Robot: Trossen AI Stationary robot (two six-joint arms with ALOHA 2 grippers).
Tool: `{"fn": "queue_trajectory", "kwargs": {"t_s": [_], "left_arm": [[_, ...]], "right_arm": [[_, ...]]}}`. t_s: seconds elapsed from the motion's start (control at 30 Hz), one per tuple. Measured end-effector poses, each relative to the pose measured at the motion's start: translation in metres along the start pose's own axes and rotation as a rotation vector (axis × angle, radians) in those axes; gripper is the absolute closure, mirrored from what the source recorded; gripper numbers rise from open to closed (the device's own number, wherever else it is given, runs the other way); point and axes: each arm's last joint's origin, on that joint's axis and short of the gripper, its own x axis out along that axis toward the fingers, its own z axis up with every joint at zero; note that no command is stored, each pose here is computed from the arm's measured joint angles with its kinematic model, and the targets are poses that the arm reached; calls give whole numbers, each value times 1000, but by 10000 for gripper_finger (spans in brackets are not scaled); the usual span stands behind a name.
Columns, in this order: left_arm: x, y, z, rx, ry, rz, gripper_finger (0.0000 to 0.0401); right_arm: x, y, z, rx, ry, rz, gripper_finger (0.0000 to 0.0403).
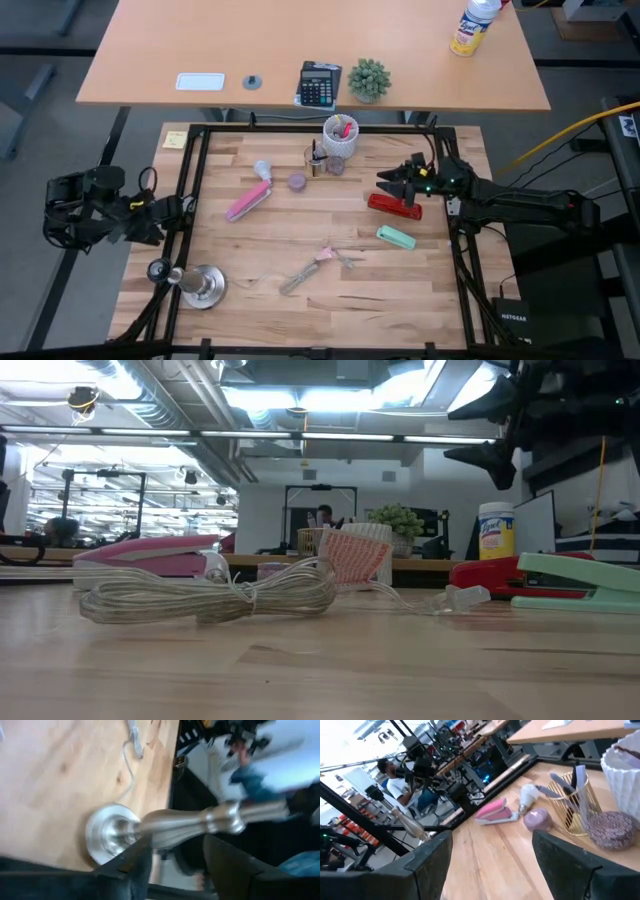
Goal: Screw lightbulb
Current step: Move the lamp socket to the center of the table
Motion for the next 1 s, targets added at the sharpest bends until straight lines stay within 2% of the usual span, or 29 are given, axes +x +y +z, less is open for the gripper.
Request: {"fn": "queue_trajectory", "kwargs": {"t_s": [0.13,0.33,0.53,0.8,1.0], "left_arm": [[0,0,0,189,0,0,233],[0,0,0,273,0,-1,233],[0,-1,-1,424,13,-35,233],[0,-2,-1,547,21,-75,233],[0,-7,6,632,-51,-101,233]], "right_arm": [[0,2,4,-6,-53,10,123],[-1,4,10,15,-149,-13,123],[-1,4,14,58,-223,-54,123],[-2,4,16,92,-267,-80,123],[-2,3,16,94,-282,-98,123]]}}
